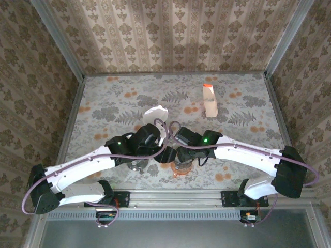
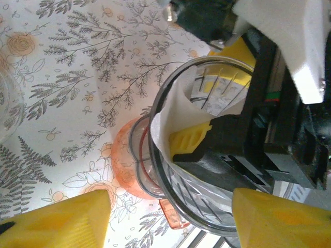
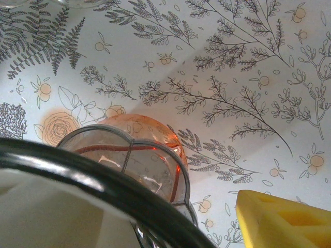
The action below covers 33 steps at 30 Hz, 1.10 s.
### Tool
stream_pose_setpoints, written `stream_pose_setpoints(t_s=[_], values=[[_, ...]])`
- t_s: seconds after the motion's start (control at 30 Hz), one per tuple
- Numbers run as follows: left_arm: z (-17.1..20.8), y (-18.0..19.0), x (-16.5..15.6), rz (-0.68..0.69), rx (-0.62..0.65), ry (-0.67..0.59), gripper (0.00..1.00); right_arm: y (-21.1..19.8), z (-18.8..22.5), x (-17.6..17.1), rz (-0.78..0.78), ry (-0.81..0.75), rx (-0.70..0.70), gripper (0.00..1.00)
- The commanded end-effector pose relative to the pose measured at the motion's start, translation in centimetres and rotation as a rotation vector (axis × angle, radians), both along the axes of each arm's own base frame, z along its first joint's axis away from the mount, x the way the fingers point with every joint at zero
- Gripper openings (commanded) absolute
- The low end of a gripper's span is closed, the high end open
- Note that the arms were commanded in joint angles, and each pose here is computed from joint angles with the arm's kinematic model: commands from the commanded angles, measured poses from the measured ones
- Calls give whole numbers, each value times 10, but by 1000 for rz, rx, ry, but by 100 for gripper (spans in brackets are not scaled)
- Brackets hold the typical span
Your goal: Place the coffee filter in the dripper
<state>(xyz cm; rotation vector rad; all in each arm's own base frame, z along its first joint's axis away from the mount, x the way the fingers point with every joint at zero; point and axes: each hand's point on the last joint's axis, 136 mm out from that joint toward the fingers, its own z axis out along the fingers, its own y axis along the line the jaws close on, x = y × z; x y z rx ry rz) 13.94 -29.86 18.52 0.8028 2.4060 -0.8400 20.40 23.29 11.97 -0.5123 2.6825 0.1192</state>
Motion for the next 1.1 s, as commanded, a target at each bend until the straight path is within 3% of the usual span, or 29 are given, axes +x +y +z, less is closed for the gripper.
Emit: stream_pose_setpoints(t_s=[0.0, 0.33, 0.57, 1.07], values=[[-6, 1, 2, 18, 0, 25, 60, -4, 0, -4, -13, 7, 20, 70], [-1, 0, 4, 28, -50, 30, 65, 1, 19, -2, -12, -31, 80, 71], [-4, 0, 4, 30, -44, 43, 54, -4, 33, -2, -25, -59, 104, 71], [-8, 2, 2, 30, -34, 56, 42, -45, 59, -9, -98, -145, 89, 68]])
